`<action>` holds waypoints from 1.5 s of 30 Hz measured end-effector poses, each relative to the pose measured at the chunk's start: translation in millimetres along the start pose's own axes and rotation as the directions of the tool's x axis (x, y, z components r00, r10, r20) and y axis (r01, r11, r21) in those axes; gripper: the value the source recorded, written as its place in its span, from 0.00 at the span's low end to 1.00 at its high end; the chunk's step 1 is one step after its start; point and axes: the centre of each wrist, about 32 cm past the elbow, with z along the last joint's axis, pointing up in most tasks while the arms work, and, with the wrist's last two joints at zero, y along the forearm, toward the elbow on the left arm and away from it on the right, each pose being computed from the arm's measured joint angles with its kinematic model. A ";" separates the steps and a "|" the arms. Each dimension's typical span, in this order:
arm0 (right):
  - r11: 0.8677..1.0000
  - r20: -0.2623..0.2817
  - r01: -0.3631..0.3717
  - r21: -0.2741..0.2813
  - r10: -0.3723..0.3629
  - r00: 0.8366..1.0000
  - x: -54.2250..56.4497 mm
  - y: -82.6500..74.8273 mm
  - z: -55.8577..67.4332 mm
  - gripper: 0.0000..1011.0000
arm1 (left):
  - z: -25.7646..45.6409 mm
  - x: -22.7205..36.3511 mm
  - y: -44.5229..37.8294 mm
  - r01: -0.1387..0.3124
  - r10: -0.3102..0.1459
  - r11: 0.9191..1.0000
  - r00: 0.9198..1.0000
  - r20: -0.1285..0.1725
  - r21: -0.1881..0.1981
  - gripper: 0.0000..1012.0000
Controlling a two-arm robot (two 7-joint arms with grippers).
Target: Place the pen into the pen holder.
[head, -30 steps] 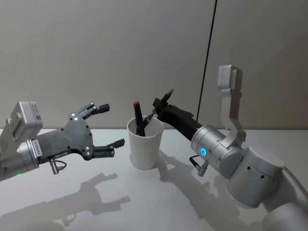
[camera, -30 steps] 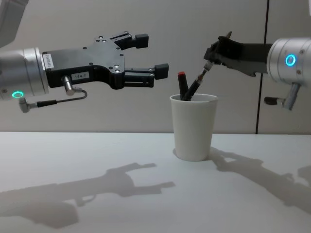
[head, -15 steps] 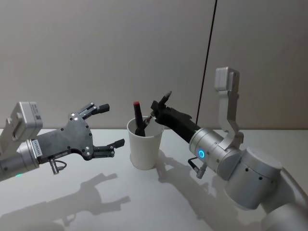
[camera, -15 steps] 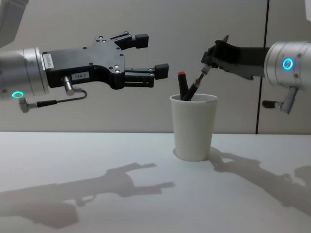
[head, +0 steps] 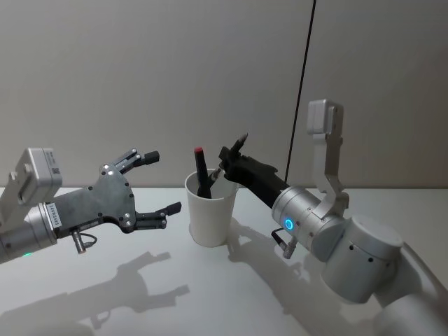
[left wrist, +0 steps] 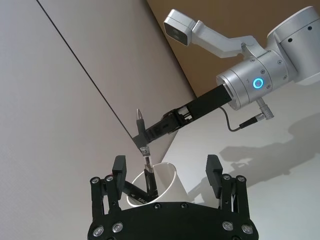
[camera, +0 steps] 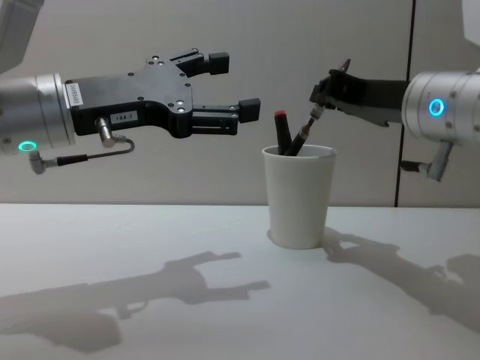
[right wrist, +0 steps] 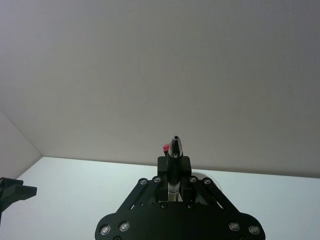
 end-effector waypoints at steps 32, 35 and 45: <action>1.000 0.024 0.008 0.008 -0.008 1.000 0.2 7.9 -4.4 0.78 | 0.0 0.0 0.0 0.000 0.000 1.000 1.000 0.000 0.000 0.99; 1.000 0.024 0.007 0.011 -0.007 1.000 0.2 7.5 -3.7 0.87 | 0.0 0.0 0.0 0.000 0.000 1.000 1.000 0.000 0.000 0.99; 0.996 0.001 -0.004 0.089 0.003 1.000 2.7 -7.3 13.2 0.99 | 0.0 0.0 0.0 0.000 0.000 1.000 1.000 0.000 0.000 0.99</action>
